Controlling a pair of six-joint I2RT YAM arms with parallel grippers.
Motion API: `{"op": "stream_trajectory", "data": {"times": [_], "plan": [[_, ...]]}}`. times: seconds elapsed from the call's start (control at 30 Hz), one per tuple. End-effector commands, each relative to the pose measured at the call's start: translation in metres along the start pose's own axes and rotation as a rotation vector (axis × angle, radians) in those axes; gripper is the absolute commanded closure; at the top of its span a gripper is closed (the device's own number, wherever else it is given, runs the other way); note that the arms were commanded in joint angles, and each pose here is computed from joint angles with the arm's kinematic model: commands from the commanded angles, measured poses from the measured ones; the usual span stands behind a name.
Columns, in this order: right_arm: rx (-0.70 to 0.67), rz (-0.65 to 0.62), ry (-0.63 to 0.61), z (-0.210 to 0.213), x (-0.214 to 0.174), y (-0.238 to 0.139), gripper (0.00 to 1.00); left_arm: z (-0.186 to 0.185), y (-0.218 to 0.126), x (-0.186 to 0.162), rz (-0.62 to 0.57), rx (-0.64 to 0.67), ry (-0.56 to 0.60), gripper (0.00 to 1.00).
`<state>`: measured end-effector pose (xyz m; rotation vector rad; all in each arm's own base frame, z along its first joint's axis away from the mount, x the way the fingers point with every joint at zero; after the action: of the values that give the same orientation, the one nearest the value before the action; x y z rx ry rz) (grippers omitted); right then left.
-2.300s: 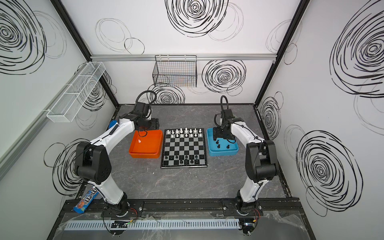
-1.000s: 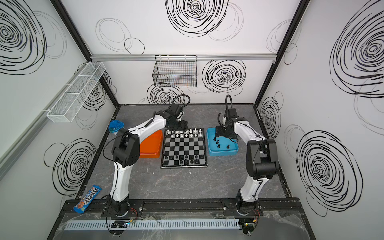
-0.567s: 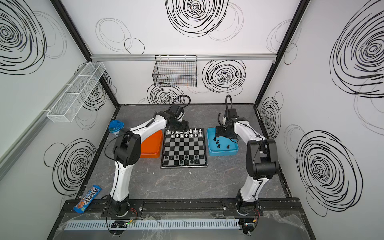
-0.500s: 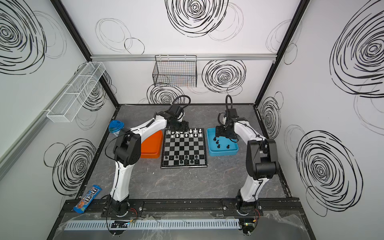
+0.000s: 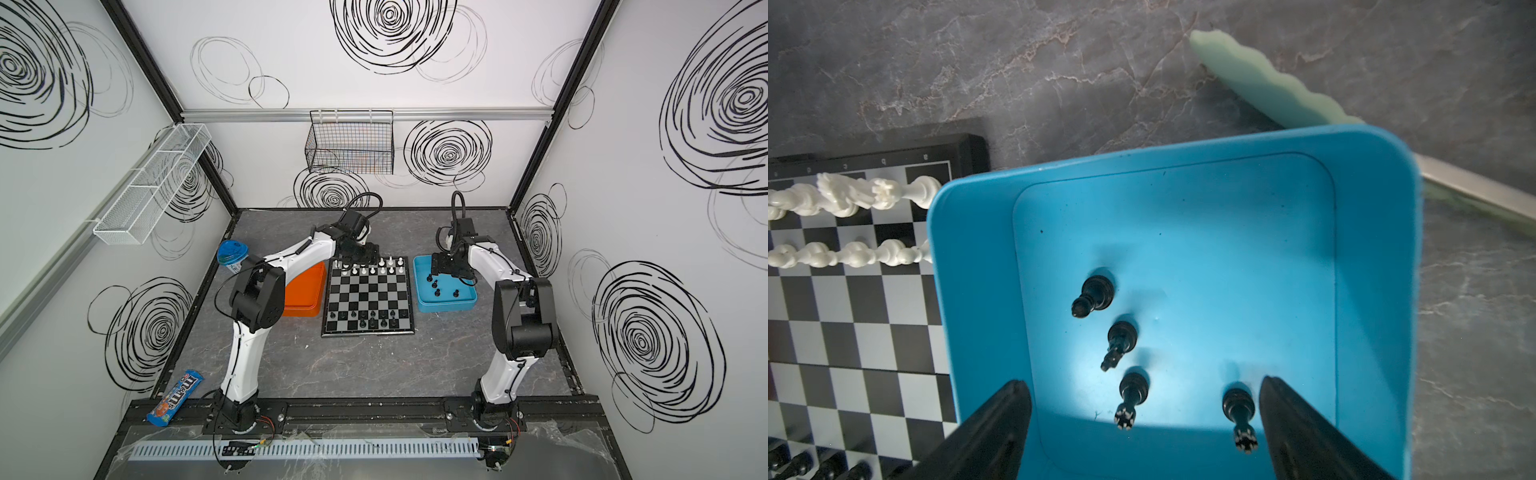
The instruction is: Set up the chess pieces on the board
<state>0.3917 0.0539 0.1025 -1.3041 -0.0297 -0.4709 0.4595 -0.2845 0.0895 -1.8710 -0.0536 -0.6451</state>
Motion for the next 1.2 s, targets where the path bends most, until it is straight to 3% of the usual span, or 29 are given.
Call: {"op": "stream_trajectory", "data": {"times": [0.0,0.7,1.17], "plan": [[0.009,-0.018,-0.013,0.0,0.002,-0.007,0.1,-0.007,0.0,0.011,-0.034,-0.022,0.0,0.23],[0.007,-0.019,-0.015,0.0,0.002,-0.009,0.09,-0.004,0.004,0.007,-0.019,-0.007,0.004,0.23],[-0.001,-0.033,-0.011,-0.001,0.003,-0.017,0.09,-0.003,-0.034,0.012,-0.053,0.073,0.031,0.22]]}}
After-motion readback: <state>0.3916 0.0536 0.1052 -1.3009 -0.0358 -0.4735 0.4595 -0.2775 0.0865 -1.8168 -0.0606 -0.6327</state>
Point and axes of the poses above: each gripper's point midway between its finger pads, its own y axis out along the fingers, its own z axis along the line the jaws close on, x = y × z, the point moved 2 cm from there along -y, back along the fingers, and after that the axes turned 13 degrees about y, right-handed, at the moved point
